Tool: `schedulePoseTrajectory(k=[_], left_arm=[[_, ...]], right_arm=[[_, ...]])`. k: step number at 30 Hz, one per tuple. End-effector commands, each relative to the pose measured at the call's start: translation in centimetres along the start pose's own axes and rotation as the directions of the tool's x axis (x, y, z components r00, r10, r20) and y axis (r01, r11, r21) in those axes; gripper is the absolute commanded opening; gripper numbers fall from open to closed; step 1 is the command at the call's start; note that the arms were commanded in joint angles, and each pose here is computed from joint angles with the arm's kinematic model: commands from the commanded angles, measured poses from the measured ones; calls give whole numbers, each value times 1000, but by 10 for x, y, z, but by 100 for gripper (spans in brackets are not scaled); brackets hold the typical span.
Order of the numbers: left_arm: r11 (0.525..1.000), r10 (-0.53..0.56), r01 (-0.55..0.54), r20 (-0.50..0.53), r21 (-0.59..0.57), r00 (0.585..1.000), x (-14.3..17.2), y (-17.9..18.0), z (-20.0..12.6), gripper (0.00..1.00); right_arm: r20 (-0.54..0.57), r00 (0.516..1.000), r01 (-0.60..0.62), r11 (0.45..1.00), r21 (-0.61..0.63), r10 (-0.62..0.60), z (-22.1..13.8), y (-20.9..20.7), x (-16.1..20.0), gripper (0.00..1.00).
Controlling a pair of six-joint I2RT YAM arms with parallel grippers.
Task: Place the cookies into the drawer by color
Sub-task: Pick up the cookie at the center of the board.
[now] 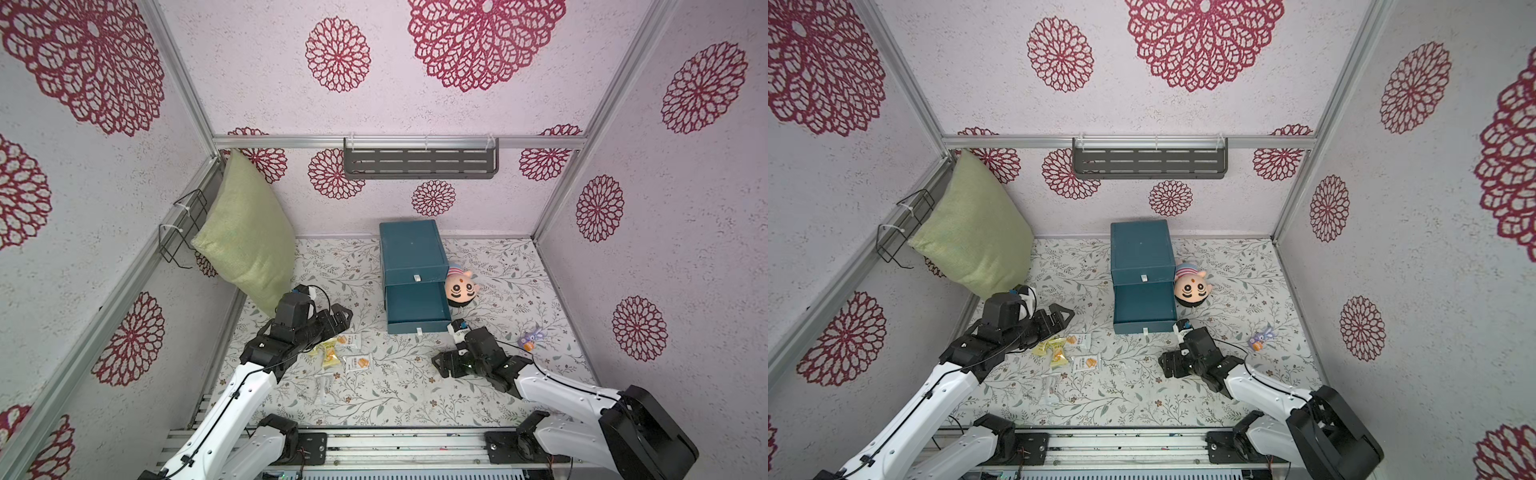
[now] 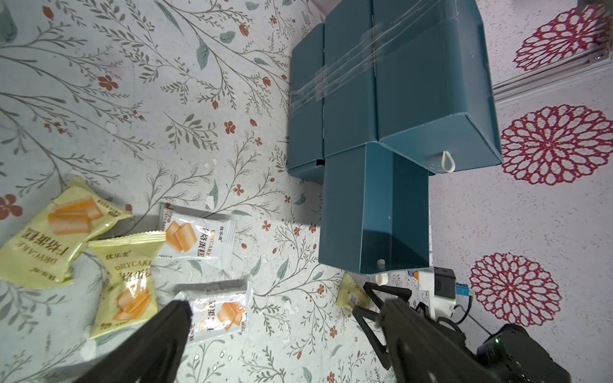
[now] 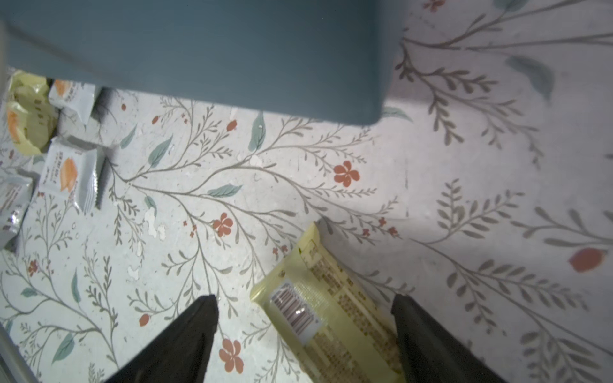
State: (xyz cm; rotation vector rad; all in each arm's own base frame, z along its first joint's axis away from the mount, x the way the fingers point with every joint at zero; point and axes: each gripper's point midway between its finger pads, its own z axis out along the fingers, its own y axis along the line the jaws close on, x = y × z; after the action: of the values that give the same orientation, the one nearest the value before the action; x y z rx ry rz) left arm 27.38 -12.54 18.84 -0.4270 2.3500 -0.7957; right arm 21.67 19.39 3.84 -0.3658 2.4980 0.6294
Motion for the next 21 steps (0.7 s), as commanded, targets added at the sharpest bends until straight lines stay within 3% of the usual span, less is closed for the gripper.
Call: schedulePoseTrajectory(k=[1, 8, 13, 21], left_arm=[[999, 16, -17, 22, 41, 1000, -4, -7, 1, 97], [999, 17, -17, 14, 29, 1000, 1, 1, 6, 97], [1000, 15, -16, 18, 23, 1000, 1, 4, 11, 97], [1000, 8, -9, 4, 27, 1000, 1, 3, 15, 97]], right_arm=[[-53, 998, 26, 996, -82, -30, -2, 18, 7, 84], [-89, 996, 19, 995, -101, -28, -12, 32, 33, 78], [-95, 994, 48, 999, 26, -45, -10, 23, 45, 70], [-128, 985, 144, 967, 208, -119, -5, 15, 49, 69]])
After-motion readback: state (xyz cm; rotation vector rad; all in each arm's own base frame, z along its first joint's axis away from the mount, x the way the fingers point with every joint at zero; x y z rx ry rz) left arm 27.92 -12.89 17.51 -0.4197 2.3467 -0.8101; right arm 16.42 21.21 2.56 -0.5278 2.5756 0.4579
